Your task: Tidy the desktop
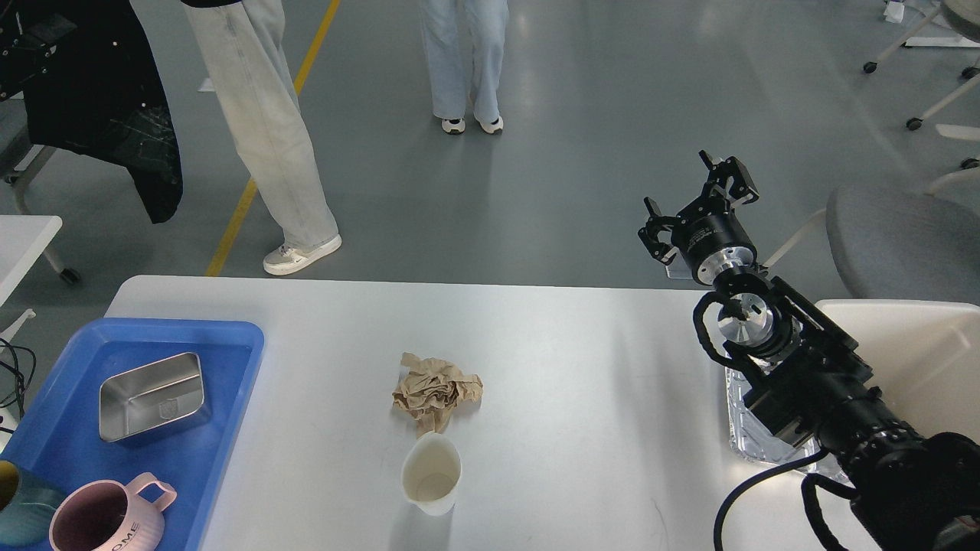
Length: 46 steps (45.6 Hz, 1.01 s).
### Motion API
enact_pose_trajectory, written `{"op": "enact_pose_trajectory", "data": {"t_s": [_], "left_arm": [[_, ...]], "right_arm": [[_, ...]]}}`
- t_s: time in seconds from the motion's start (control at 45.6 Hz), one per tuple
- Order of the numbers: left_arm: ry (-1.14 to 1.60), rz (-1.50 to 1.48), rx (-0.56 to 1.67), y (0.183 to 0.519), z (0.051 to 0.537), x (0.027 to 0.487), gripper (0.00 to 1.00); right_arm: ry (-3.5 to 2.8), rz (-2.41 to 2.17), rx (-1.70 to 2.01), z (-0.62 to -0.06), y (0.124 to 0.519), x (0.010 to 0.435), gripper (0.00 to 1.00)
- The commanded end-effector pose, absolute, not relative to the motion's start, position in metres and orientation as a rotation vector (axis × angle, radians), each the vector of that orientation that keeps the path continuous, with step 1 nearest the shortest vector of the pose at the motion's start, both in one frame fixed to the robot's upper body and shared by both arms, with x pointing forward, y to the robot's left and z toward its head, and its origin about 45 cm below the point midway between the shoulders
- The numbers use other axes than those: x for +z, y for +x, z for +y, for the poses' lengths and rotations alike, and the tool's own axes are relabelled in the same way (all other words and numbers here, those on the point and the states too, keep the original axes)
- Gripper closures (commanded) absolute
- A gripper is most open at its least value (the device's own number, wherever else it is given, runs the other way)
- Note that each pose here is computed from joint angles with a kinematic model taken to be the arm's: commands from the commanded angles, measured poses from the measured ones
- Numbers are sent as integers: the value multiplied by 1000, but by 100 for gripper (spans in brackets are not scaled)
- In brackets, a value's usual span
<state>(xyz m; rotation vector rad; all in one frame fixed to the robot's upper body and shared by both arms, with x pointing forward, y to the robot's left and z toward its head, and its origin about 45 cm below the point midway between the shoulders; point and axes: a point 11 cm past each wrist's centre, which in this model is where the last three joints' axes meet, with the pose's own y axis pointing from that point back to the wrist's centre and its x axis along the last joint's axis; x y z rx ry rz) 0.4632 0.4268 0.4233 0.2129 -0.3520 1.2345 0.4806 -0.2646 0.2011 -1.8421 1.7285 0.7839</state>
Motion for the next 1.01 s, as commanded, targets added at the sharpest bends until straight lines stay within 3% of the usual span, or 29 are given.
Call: {"op": "enact_pose_trajectory", "data": {"t_s": [0.0,0.285,0.482,0.986], "left_arm": [[140,-265,1245,465,424,409,4],[-158,-39,1556,488,443,380,4],[-343,202,1575,508,412,337,4],[-504,397,1509,518,360,309,4]], "right_arm": [[-1832,1771,744,-285,482,207,0],[-1815,1846,666,-327,483,219,0],[-1810,1877,655,-336,481,219,0],[-1761,1961,610,-377,472,220,0]]}}
